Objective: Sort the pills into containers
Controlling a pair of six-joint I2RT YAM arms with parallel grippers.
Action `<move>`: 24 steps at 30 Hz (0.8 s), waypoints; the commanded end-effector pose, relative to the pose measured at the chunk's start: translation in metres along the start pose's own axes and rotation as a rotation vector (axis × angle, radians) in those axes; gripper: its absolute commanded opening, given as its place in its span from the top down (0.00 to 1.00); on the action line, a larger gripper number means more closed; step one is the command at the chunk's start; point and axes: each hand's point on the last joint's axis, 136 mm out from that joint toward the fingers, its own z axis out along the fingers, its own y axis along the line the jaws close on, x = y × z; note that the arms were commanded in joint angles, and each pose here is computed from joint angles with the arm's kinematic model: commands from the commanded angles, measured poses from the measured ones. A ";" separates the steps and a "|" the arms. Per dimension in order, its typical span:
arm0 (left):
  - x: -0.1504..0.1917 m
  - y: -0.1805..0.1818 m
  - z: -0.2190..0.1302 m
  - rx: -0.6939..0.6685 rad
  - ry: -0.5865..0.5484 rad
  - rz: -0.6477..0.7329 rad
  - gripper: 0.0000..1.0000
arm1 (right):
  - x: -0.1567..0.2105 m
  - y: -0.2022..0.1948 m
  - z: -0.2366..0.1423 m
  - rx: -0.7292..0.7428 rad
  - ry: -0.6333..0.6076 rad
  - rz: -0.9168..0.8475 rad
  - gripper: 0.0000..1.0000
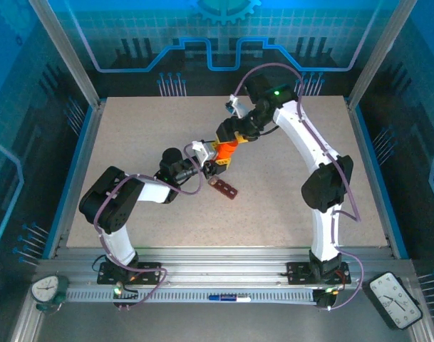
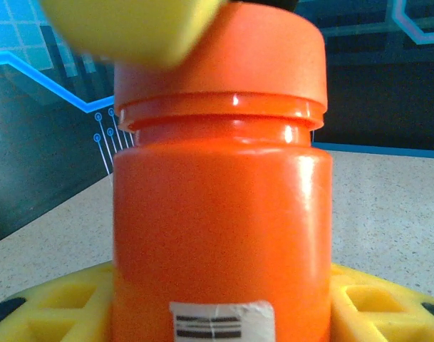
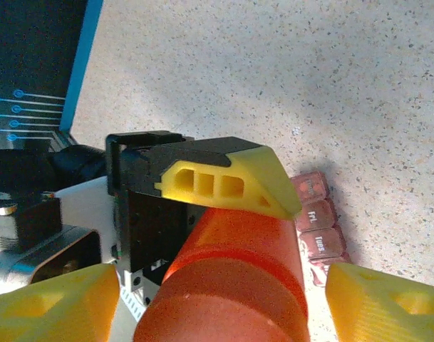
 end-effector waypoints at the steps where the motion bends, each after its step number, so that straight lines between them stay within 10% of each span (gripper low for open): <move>1: -0.036 -0.001 0.001 0.015 -0.097 0.032 1.00 | -0.009 0.018 -0.034 -0.057 -0.103 -0.027 0.21; 16: -0.047 0.002 0.001 0.013 -0.134 -0.081 1.00 | -0.041 0.003 -0.126 0.021 -0.538 -0.165 0.23; 24: -0.053 -0.008 0.001 0.099 -0.134 -0.153 1.00 | -0.023 0.014 -0.112 0.056 -0.534 -0.388 0.14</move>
